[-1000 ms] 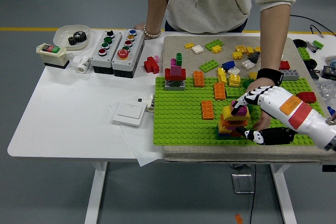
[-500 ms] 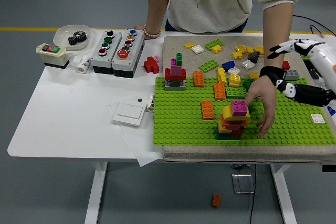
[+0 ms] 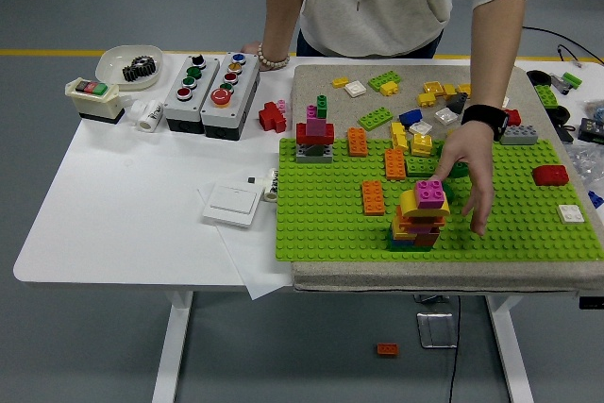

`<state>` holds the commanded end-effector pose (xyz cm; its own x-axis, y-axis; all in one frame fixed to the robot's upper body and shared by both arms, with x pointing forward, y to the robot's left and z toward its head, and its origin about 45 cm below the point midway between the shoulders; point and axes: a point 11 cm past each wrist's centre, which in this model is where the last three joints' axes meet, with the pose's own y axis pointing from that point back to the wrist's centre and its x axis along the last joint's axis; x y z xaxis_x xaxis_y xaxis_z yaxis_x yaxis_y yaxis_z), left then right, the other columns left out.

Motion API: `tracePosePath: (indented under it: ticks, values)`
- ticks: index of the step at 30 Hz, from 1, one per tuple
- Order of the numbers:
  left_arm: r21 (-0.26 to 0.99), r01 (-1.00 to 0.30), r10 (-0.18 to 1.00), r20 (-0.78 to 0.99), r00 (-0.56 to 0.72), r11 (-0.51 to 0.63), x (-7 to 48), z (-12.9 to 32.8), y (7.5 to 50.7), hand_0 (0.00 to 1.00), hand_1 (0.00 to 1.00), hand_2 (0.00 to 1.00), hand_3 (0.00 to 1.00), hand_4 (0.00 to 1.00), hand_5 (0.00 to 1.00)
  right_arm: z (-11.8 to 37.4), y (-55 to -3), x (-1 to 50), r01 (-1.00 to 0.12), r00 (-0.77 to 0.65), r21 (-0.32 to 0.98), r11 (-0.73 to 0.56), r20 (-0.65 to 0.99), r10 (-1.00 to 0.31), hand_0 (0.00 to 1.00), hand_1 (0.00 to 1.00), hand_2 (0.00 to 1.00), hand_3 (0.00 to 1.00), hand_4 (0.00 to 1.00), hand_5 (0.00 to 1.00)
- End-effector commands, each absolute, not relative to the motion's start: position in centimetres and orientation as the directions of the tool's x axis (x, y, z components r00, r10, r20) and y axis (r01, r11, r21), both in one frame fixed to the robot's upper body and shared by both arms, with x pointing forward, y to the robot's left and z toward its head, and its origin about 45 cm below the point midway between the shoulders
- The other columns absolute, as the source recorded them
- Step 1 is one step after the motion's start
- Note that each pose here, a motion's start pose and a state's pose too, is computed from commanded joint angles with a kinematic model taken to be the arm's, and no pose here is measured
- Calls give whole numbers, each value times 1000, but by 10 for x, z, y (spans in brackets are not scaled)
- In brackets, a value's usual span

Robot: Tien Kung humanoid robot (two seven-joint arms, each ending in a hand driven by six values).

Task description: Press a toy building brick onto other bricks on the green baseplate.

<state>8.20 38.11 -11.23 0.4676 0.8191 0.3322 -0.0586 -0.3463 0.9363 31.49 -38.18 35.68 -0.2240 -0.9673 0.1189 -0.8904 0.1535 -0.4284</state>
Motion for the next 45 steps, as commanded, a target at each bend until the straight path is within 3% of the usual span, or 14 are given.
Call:
tracePosePath:
  ticks: [2,3,8,9,26,27,32,33,38,39,44,45]
  values:
    - [936,-59,819,333,467,-347,82,-112,381,810,769,735,586,639,649,350,-385,319,-920,-184,-362,151,59,-981,794,763,813,842,910,520]
    - [936,-59,819,334,467,-348,82,-112,381,811,770,735,586,636,645,347,-386,320,-927,-173,-342,154,26,-985,877,821,877,919,998,712]
    - [934,-64,818,341,464,-352,83,-112,383,811,770,735,586,636,645,333,-391,325,-959,-111,-241,146,-149,-982,877,821,877,919,998,712]
    - [933,-65,818,342,463,-353,84,-112,383,815,770,736,586,640,649,332,-392,326,-962,-106,-231,148,-182,-977,912,834,891,942,998,797]
    - [930,-76,817,353,456,-359,88,-110,384,817,771,737,586,643,654,332,-394,331,-958,-76,-241,154,-305,-949,882,810,888,951,998,845]
    - [930,-77,817,354,456,-360,89,-110,384,817,772,737,586,643,656,331,-394,331,-958,-83,-237,162,-311,-947,731,718,820,917,998,784]
    - [929,-81,817,356,455,-360,90,-110,384,817,772,737,586,643,656,330,-398,332,-957,-111,-217,191,-335,-936,731,718,820,917,998,784]
    - [929,-81,816,356,455,-360,91,-110,384,816,772,735,586,643,658,329,-399,332,-956,-121,-213,203,-345,-931,314,502,647,758,987,594]
    - [929,-84,817,358,452,-360,92,-110,384,816,772,735,586,643,658,331,-408,332,-942,-171,-203,268,-397,-902,314,502,647,758,987,594]
    - [929,-84,817,358,452,-360,92,-110,384,816,772,735,586,643,658,331,-409,332,-940,-176,-202,274,-401,-899,107,143,198,173,763,388]
    - [928,-89,816,361,451,-362,94,-110,383,816,772,735,586,643,658,329,-419,333,-931,-225,-168,323,-430,-874,107,143,198,173,763,388]
    - [928,-91,816,362,451,-361,95,-109,383,817,774,734,585,643,658,328,-420,333,-931,-238,-155,331,-429,-871,2,7,66,71,711,521]
